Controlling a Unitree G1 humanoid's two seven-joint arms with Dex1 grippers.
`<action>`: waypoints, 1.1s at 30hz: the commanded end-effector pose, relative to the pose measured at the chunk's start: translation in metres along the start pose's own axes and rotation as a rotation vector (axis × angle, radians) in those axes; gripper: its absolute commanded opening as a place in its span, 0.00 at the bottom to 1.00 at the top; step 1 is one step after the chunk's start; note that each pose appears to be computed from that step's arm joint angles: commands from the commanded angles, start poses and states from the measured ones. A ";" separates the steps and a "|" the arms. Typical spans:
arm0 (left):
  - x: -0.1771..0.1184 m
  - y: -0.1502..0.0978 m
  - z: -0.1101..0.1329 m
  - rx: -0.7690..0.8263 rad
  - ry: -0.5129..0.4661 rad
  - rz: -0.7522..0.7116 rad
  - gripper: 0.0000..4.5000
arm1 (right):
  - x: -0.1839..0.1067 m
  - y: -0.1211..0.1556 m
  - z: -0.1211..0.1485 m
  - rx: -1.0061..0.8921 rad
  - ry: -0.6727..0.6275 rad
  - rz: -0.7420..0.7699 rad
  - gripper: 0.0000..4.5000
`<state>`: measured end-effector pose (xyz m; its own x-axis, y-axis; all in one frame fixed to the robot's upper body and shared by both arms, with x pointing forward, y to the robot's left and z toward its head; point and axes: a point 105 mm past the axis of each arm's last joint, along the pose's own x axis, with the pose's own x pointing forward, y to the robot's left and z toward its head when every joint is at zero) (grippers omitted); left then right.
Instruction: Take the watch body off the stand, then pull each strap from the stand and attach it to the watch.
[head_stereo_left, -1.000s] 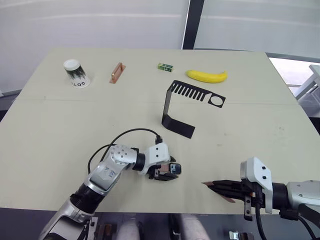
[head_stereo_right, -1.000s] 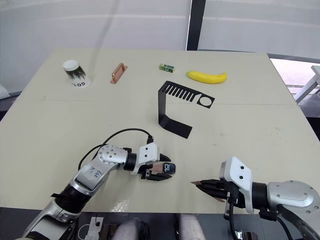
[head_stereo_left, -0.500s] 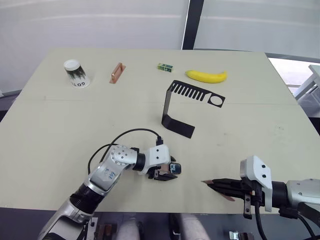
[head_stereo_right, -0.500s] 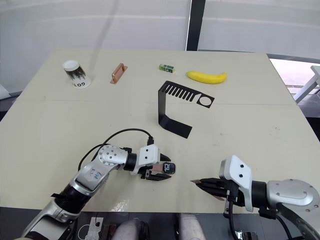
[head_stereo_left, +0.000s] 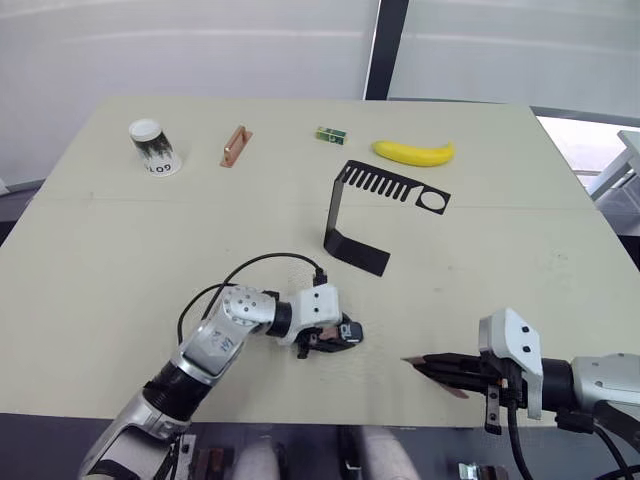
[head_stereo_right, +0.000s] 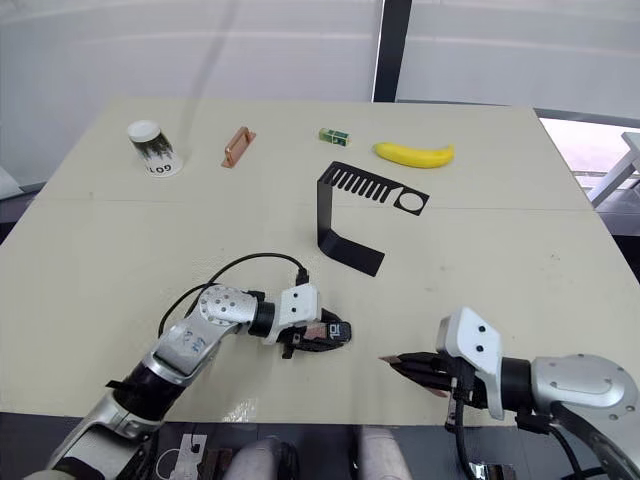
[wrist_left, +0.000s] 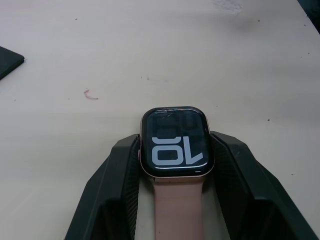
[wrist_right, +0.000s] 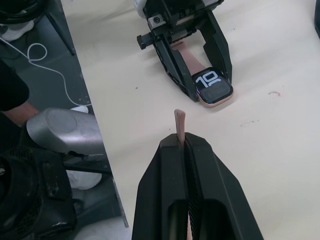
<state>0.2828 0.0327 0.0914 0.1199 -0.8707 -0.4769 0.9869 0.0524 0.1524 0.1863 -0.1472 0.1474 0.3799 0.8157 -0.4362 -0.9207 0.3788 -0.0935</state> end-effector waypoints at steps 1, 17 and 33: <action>-0.010 0.007 0.013 -0.234 -0.065 -0.075 0.35 | 0.004 -0.004 0.017 -0.147 -0.008 -0.041 0.00; -0.025 0.029 0.035 -0.582 -0.182 -0.335 0.35 | 0.029 -0.026 0.035 -0.536 0.076 -0.209 0.00; -0.019 0.029 0.038 -0.612 -0.194 -0.345 0.35 | 0.037 -0.029 0.039 -0.549 0.058 -0.227 0.00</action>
<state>0.3045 0.0347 0.1249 -0.1698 -0.9496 -0.2636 0.8380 0.0017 -0.5457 0.2313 -0.1156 0.1612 0.5731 0.6995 -0.4269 -0.7596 0.2581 -0.5970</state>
